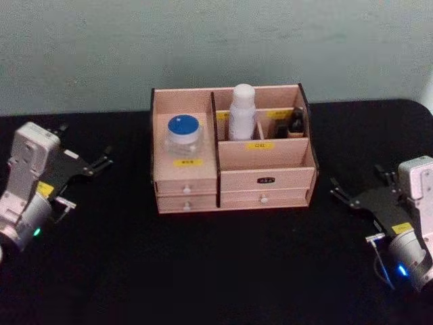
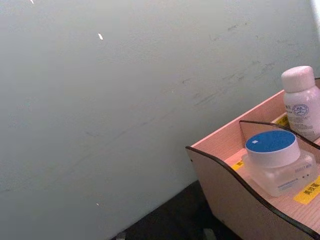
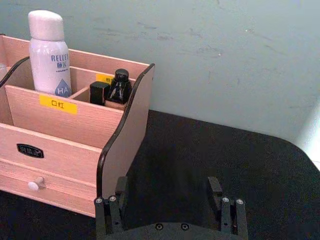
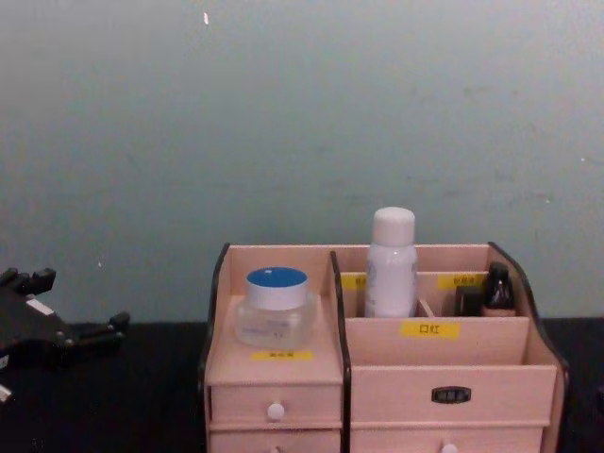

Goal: Pick up the facial cleanser and watermelon frost from the table and place them into the tiered storage box.

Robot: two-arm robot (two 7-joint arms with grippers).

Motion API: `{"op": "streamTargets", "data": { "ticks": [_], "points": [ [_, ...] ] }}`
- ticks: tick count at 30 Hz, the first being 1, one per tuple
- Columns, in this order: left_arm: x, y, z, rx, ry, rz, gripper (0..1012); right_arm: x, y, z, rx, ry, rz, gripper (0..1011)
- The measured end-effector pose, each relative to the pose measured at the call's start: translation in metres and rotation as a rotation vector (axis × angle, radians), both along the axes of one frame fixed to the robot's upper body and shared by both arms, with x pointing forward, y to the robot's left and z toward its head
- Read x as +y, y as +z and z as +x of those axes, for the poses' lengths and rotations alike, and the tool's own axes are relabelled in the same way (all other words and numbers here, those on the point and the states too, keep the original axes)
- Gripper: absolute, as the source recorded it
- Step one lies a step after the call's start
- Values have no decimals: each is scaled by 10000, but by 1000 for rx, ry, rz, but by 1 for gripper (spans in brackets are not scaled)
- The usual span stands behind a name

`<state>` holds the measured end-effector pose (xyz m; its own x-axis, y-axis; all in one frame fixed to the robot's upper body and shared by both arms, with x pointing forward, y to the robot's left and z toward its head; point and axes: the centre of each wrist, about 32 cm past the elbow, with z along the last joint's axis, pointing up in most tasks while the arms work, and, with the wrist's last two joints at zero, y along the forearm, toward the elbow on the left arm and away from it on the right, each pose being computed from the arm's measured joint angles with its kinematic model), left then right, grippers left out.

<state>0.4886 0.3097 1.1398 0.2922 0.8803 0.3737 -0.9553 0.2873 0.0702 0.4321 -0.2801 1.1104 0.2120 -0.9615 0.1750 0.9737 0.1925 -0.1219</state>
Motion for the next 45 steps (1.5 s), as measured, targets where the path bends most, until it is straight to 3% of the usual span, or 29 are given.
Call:
{"op": "streamTargets", "data": {
  "ticks": [45],
  "points": [
    [0,0,0,0,0,0,1001,1,1,-4,-1,-1,2,1000]
  ]
}}
